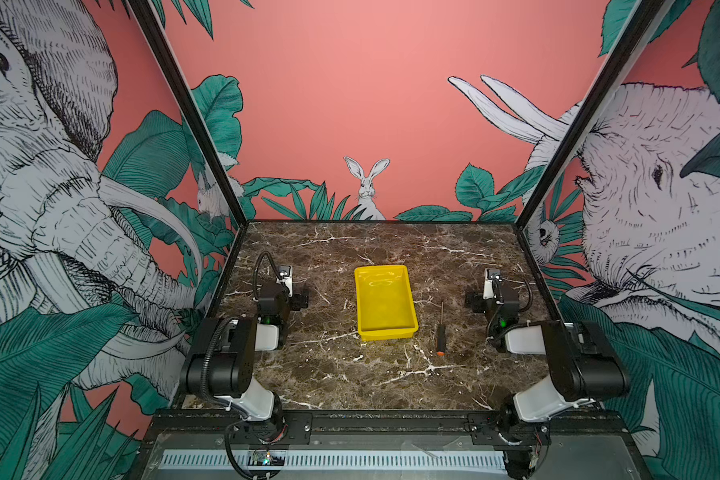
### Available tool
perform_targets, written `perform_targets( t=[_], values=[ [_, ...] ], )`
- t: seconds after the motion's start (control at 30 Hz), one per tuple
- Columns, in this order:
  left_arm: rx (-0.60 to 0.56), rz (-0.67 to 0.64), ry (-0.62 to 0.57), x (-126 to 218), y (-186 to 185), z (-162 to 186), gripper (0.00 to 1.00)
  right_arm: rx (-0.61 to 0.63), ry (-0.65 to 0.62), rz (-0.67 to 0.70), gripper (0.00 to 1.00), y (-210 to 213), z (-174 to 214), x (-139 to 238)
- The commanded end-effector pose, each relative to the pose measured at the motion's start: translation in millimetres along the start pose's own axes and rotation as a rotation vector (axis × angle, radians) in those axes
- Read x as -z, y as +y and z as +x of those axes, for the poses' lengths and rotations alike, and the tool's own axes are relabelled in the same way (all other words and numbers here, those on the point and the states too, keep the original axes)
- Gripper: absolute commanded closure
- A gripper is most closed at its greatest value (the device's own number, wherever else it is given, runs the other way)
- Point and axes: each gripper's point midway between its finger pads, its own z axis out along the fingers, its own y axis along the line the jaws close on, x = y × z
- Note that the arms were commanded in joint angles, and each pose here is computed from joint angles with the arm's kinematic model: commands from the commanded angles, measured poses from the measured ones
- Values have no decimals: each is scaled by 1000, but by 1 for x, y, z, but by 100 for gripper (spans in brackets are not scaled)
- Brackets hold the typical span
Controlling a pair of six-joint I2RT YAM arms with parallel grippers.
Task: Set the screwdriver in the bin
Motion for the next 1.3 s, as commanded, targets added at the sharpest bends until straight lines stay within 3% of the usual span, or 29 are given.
perform_targets(
  t=[0.0, 1.13, 1.27],
  values=[
    [-11, 7, -27, 0, -1, -12, 0, -4, -47, 2, 1, -1, -15, 0],
    [-7, -18, -43, 0, 4, -19, 0, -12, -43, 18, 1, -4, -14, 0],
    [57, -128, 113, 4, 29, -46, 0, -15, -55, 25, 1, -6, -15, 2]
  ],
)
